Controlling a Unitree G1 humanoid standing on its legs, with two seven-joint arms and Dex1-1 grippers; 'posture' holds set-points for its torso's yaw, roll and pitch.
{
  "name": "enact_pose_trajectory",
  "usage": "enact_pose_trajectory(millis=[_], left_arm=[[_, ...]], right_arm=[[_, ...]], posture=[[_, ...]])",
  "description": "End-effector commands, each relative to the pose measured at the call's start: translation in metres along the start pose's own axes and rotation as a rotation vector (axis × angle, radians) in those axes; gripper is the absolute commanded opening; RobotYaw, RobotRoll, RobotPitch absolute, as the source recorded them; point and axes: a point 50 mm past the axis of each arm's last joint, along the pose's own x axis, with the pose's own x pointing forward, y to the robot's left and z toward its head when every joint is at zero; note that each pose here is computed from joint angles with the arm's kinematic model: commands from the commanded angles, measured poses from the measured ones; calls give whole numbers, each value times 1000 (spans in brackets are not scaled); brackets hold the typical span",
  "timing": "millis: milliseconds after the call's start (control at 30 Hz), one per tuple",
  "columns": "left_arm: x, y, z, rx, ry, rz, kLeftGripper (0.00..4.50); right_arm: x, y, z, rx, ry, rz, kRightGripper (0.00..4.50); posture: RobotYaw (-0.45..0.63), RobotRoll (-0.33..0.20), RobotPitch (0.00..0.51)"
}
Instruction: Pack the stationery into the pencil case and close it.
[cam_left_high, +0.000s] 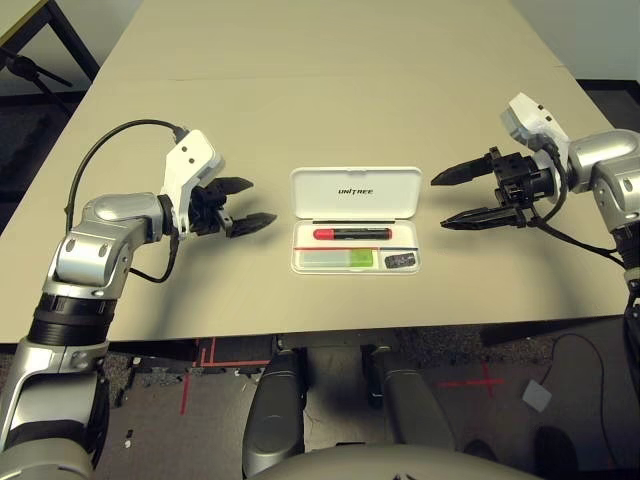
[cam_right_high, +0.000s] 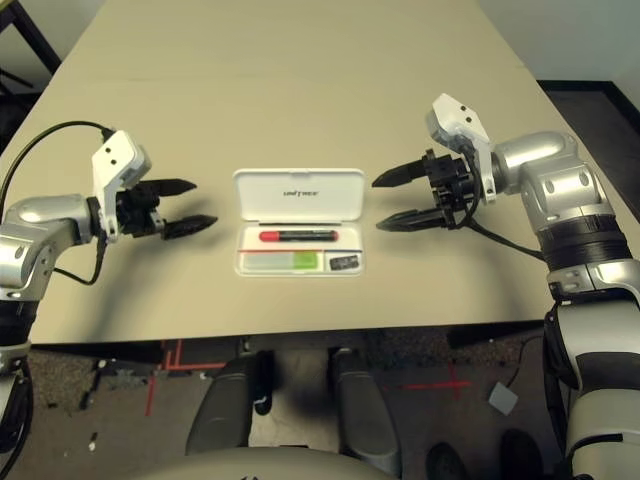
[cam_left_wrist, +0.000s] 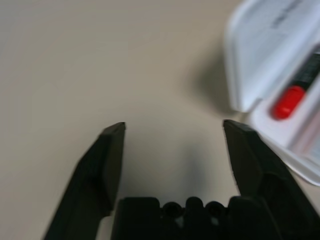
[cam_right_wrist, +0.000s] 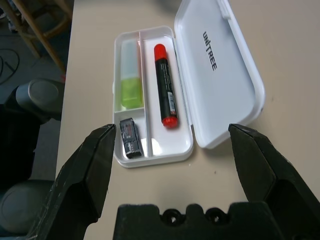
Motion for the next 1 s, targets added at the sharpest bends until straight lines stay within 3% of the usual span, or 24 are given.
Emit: enact_pose_trajectory(millis=[33, 233, 633, 1000], left_arm=[[-1, 11, -6, -25, 32, 77, 2365], [11, 24, -2, -32, 25, 151, 8], [48, 19, 18, 35, -13, 36, 8], [75, -27, 45, 217, 2, -306, 8]], right_arm=[[-9, 0, 2, -8, -7, -18, 4500], [-10, 3, -3, 10, -22, -20, 4500], [-20, 7, -4, 15, -51, -36, 4500], [-16, 10, -7, 32, -76, -27, 4500]], posture=[[82, 0, 175], [74, 0, 174], [51, 0, 182], [32, 0, 189]])
